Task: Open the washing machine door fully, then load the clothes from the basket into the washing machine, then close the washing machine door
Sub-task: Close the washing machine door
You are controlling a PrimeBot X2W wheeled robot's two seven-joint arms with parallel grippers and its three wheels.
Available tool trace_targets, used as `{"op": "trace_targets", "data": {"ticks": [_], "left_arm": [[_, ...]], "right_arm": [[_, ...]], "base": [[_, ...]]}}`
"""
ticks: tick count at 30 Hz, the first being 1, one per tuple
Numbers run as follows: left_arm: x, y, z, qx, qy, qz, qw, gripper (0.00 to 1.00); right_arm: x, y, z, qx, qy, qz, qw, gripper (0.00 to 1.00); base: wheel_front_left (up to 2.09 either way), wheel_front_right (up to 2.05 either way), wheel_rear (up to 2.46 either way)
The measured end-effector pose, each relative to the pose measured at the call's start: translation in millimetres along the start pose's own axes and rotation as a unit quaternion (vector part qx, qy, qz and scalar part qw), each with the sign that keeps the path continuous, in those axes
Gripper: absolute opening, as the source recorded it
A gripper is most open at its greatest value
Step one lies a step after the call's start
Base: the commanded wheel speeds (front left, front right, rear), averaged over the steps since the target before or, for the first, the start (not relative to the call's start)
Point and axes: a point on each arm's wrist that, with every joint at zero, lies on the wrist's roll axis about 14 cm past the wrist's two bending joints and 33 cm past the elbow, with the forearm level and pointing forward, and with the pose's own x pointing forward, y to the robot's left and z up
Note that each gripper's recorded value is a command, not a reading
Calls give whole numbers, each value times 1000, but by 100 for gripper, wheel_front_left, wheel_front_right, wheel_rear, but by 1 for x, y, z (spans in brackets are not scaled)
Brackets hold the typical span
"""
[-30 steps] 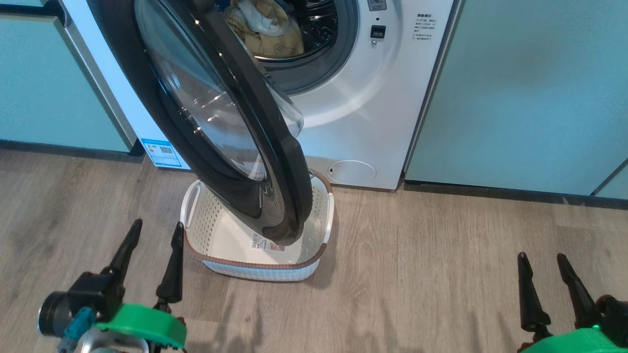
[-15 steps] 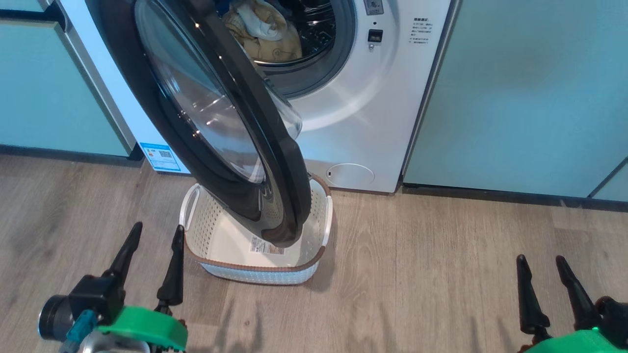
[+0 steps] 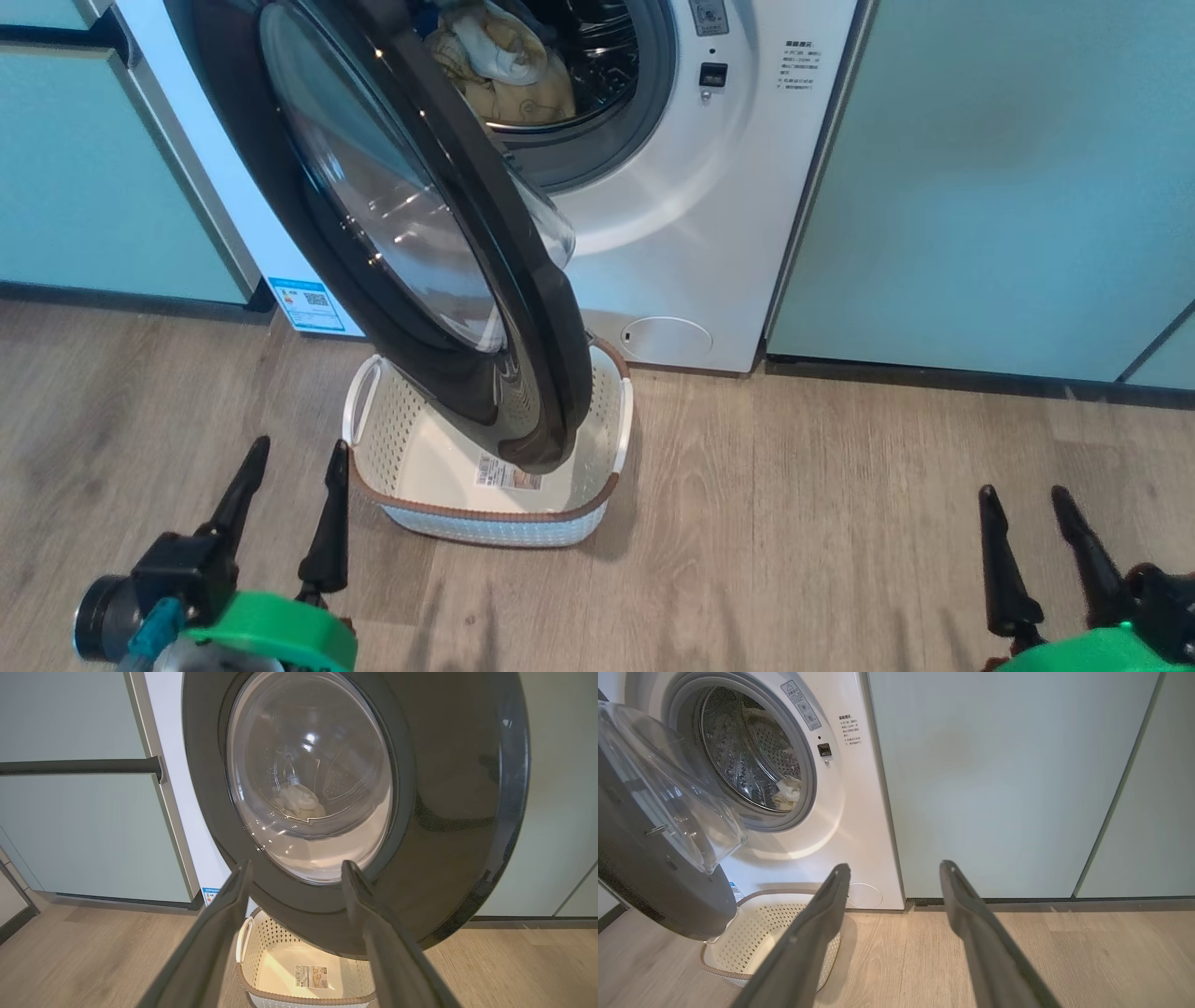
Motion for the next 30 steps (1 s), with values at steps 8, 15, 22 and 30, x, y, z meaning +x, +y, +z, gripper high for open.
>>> {"op": "trace_targets", "data": {"ticks": [8, 15, 22, 30], "left_arm": [[-1, 1, 1, 0, -2, 5, 1000, 100], [-8, 7, 1, 1, 0, 17, 1000, 100], [-25, 26, 2, 4, 2, 49, 999, 100], [-53, 52, 10, 10, -3, 96, 995, 100]], "right_arm": [[0, 5, -2, 0, 9, 7, 1000, 0], [7, 16, -6, -9, 19, 28, 999, 0], [23, 46, -14, -15, 33, 77, 996, 0], [50, 94, -15, 8, 34, 149, 988, 0]], "base": [[0, 0, 0], [0, 0, 0], [0, 0, 0], [0, 0, 0]]}}
